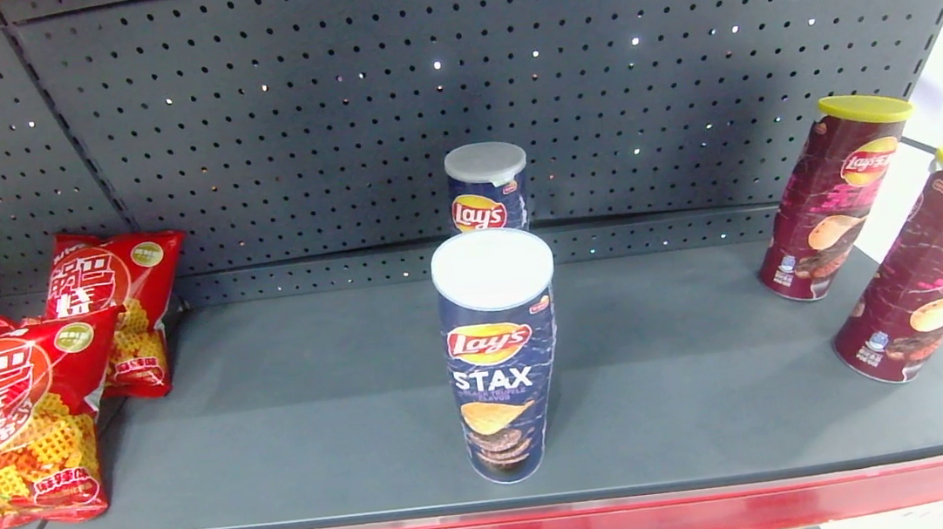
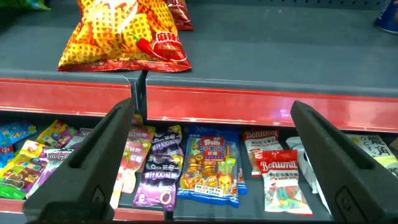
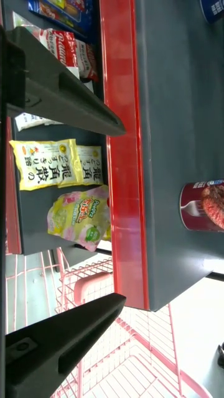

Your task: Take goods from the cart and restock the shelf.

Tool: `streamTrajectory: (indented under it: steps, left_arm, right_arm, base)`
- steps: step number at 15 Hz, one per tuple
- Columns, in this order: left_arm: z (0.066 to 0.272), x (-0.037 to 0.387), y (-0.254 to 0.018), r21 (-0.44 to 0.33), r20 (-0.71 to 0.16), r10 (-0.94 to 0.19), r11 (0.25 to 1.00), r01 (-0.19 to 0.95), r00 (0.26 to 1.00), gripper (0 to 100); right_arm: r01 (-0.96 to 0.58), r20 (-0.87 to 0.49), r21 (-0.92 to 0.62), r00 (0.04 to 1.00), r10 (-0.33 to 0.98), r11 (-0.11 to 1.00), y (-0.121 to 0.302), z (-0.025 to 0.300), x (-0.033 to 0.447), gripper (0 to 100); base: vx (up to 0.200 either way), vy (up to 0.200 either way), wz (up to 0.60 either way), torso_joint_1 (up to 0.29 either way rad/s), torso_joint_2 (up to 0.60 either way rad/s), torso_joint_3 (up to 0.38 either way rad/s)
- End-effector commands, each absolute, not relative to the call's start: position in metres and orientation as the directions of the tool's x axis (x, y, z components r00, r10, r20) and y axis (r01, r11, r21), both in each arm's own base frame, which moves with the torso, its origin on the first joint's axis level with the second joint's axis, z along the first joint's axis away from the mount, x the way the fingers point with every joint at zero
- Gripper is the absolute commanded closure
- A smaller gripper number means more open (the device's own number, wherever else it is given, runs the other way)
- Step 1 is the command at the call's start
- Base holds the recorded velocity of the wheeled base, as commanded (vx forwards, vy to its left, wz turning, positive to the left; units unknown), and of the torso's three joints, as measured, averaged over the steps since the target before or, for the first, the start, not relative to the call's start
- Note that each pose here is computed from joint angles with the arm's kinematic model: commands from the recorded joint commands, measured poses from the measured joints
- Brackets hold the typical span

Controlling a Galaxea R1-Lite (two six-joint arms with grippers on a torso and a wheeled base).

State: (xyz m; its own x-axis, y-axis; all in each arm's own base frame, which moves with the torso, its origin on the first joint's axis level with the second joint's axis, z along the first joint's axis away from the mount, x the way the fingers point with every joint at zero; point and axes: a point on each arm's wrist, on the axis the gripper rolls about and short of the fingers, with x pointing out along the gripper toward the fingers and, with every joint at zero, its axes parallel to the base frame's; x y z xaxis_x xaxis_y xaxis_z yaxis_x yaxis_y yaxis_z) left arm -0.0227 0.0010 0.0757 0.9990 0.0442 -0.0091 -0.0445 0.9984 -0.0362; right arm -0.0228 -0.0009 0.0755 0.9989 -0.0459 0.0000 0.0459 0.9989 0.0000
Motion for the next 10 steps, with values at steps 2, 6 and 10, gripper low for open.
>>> streamTrajectory:
  steps: [2, 6, 10]
  left_arm:
    - [0.0757, -0.0226, 0.001, -0.036, -0.011, 0.044, 0.998, -0.045, 0.999, 0]
    - [0.0757, -0.0226, 0.001, -0.036, -0.011, 0.044, 0.998, -0.045, 0.999, 0]
    - [0.0757, -0.0226, 0.001, -0.036, -0.011, 0.044, 0.998, -0.045, 0.999, 0]
  right_arm:
    - [0.046, 0.002, 0.002, 0.999, -0.046, 0.999, -0.0009, 0.0756, -0.0228, 0]
    - [0.046, 0.002, 0.003, 0.999, -0.046, 0.999, -0.0009, 0.0756, -0.0228, 0]
    - [0.048, 0.002, 0.005, 0.999, -0.048, 0.999, -0.0009, 0.0756, -0.0228, 0]
  base:
    - [0.0, 0.0, 0.0, 0.0, 0.0, 0.0]
    - [0.0, 0.0, 0.0, 0.0, 0.0, 0.0]
    - [0.0, 0.0, 0.0, 0.0, 0.0, 0.0]
